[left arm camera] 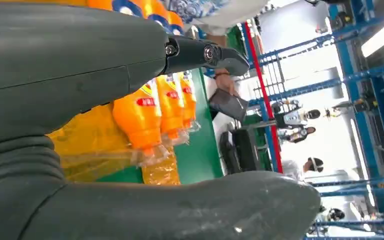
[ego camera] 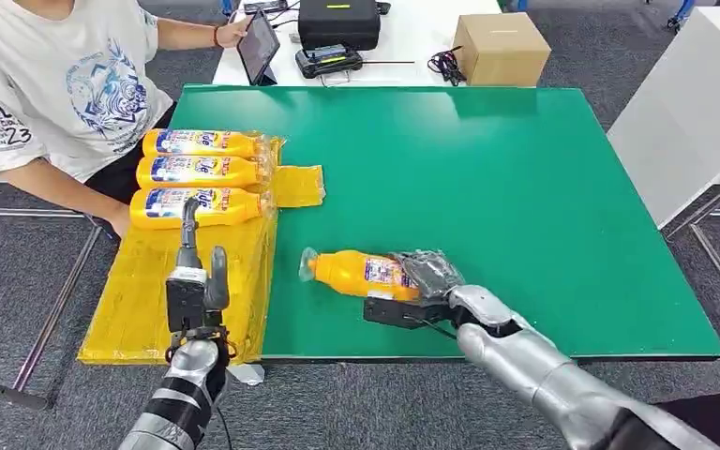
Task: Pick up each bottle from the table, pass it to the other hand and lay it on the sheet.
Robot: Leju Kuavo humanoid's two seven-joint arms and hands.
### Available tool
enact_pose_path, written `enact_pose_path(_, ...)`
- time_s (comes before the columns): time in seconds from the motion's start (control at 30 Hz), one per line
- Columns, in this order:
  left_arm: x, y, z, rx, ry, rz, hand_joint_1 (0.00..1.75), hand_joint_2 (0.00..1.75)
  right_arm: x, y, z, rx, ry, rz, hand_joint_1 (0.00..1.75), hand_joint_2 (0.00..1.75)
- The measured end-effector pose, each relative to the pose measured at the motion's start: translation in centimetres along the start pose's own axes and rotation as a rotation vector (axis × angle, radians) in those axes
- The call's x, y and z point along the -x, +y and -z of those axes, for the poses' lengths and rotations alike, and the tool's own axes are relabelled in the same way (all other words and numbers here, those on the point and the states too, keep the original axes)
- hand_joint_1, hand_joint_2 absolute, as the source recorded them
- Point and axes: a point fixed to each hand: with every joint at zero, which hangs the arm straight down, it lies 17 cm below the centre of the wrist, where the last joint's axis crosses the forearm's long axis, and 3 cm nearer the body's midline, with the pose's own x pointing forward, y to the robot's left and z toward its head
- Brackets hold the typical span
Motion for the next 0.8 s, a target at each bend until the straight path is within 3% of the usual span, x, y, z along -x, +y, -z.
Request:
enact_pose_path(0.13,0.3,1.2,-0.5,-0.014,0.009,-0.021,0.00,0.00,-5.1,-5.0,-1.1,0.327,-0.050,0.171,1.75,1.75)
enact_pose_path(0.4,-0.1,2.2,-0.5,-0.029,0.022,-0.110,0.00,0.00,-5.1,-15.4,-7.8,0.850,-0.085,0.387,1.75,1.75)
enact_pose_path(0.53,-0.4,1.5,-0.7,-0.009,0.039,-0.158,0.00,0.00,-4.7,-17.4,-10.5,0.975,-0.081,0.429,1.75,1.75)
enact_pose_path(0.7,-0.8,1.2,-0.6,-0.011,0.035,-0.175,0.00,0.00,-4.1,-18.1,-12.0,1.032,-0.055,0.450,1.75,1.75)
enact_pose_path(0.73,-0.9,1.2,-0.7,-0.011,0.035,-0.177,0.00,1.75,-4.0,-18.3,-12.1,1.039,-0.052,0.451,1.75,1.75)
enact_pose_path(0.8,-1.0,1.2,-0.6,-0.010,0.036,-0.182,0.00,1.75,-4.0,-18.4,-12.3,1.048,-0.050,0.453,1.75,1.75)
